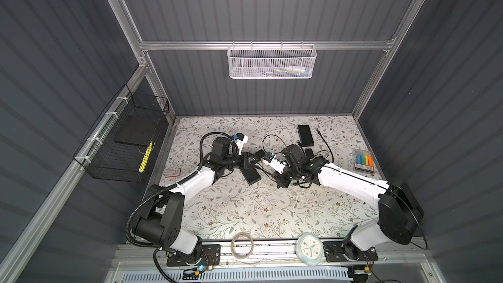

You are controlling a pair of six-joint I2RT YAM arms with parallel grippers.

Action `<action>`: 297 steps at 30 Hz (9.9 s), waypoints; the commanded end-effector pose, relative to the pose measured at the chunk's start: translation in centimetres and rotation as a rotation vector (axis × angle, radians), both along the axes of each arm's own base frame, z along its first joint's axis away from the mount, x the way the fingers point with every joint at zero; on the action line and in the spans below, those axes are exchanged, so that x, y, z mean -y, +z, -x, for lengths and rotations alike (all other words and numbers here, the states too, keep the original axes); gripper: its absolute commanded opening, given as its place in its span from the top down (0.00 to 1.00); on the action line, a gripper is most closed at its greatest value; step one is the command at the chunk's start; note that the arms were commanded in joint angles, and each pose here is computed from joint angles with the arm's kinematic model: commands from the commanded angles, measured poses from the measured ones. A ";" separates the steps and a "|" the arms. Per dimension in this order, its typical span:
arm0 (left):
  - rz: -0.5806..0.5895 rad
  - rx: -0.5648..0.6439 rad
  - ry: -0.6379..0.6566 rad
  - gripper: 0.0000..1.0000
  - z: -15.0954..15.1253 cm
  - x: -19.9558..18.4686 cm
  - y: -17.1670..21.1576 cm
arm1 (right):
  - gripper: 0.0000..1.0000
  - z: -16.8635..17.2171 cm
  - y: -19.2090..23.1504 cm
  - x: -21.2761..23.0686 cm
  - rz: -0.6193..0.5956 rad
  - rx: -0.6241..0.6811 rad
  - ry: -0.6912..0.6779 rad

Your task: Insert the plug into the switch port

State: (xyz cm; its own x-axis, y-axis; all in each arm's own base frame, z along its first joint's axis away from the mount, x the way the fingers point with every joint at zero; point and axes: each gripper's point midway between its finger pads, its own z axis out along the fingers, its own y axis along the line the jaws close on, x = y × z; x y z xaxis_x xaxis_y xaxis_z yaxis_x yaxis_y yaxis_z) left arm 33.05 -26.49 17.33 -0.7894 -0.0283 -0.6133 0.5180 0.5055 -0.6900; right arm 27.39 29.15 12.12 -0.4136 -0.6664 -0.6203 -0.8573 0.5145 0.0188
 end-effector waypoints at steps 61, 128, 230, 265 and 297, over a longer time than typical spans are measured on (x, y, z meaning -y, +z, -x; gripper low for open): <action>0.053 0.083 -0.082 1.00 1.5 0.4 3.0 | 0.71 -4.2 5.5 -6.9 -0.191 0.159 0.066; -0.001 0.033 -0.153 0.85 2.5 0.7 -0.1 | 0.95 -3.2 4.0 -5.8 -0.137 0.093 -0.010; -0.213 0.012 0.182 0.58 -2.1 -6.3 -2.1 | 1.00 -0.6 -1.8 -3.6 -0.033 -0.067 -0.032; -0.328 -0.084 0.225 0.60 -11.7 -5.5 -12.0 | 1.00 0.8 -10.2 -6.3 0.190 -0.438 -0.082; -0.211 -0.116 0.218 0.60 -10.6 -6.6 -12.0 | 1.00 0.4 -10.6 -7.8 0.196 -0.492 -0.125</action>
State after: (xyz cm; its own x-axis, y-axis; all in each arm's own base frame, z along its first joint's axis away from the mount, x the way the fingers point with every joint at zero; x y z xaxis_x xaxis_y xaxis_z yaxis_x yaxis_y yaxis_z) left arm 43.74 -20.40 4.22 -0.8486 -0.0608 -0.5256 0.3070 0.7524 -0.5827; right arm 27.14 36.65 2.17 -0.6951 -0.6815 -0.2286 -0.7172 0.6360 0.2849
